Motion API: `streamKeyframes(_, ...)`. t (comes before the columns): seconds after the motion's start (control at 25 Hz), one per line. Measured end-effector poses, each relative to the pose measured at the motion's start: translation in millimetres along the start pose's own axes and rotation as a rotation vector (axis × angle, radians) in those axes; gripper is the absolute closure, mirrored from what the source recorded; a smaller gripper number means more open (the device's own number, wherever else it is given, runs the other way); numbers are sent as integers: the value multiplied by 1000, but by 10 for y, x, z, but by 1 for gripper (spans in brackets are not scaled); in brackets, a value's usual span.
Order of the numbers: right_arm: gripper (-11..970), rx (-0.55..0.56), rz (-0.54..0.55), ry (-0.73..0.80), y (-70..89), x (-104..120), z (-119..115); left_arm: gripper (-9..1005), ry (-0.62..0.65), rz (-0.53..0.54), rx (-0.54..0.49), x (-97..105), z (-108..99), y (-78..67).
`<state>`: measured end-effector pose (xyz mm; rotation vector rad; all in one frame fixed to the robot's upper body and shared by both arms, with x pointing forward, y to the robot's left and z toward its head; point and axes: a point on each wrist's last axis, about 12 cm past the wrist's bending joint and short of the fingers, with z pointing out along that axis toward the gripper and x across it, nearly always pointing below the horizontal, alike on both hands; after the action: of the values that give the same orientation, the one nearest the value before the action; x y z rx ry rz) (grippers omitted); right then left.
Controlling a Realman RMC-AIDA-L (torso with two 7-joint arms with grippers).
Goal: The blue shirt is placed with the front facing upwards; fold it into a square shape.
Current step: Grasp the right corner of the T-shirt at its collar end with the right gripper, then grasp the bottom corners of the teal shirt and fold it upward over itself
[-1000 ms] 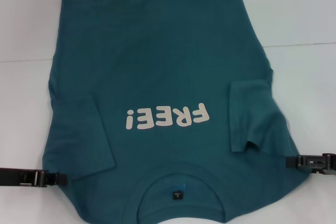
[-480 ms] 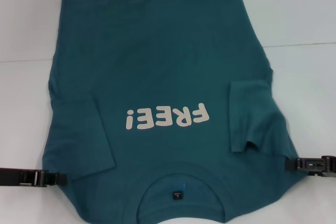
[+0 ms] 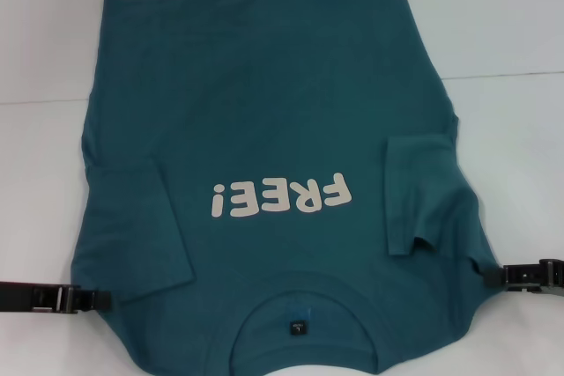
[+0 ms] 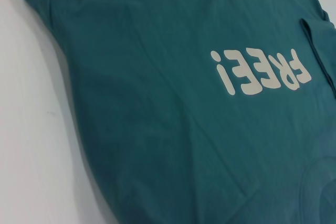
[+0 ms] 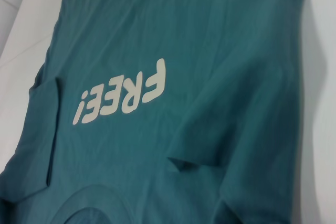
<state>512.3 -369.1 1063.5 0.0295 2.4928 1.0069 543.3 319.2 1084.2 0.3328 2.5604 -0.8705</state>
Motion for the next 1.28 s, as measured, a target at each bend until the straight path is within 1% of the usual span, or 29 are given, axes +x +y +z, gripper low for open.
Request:
streamKeyframes(0.16,516,11,22,-9,-23,-2,-18,967,-1,1,-1,-2,-5,4)
streamKeyframes(0.6,840,20,42,-12,-57,18,10,967,-1,5,-4,-4,-6,6)
streamKeyframes(0.72,924,23,45,-20,-78,32,-17,967,-2,3,-4,1,-8,9)
streamKeyframes(1.0,924,26,42,-41,-139,88,-102,968,5,0,3,21,-31,11)
streamKeyframes(1.28,924,15,50,-70,-204,207,-213,968,34,-3,14,49,-129,24)
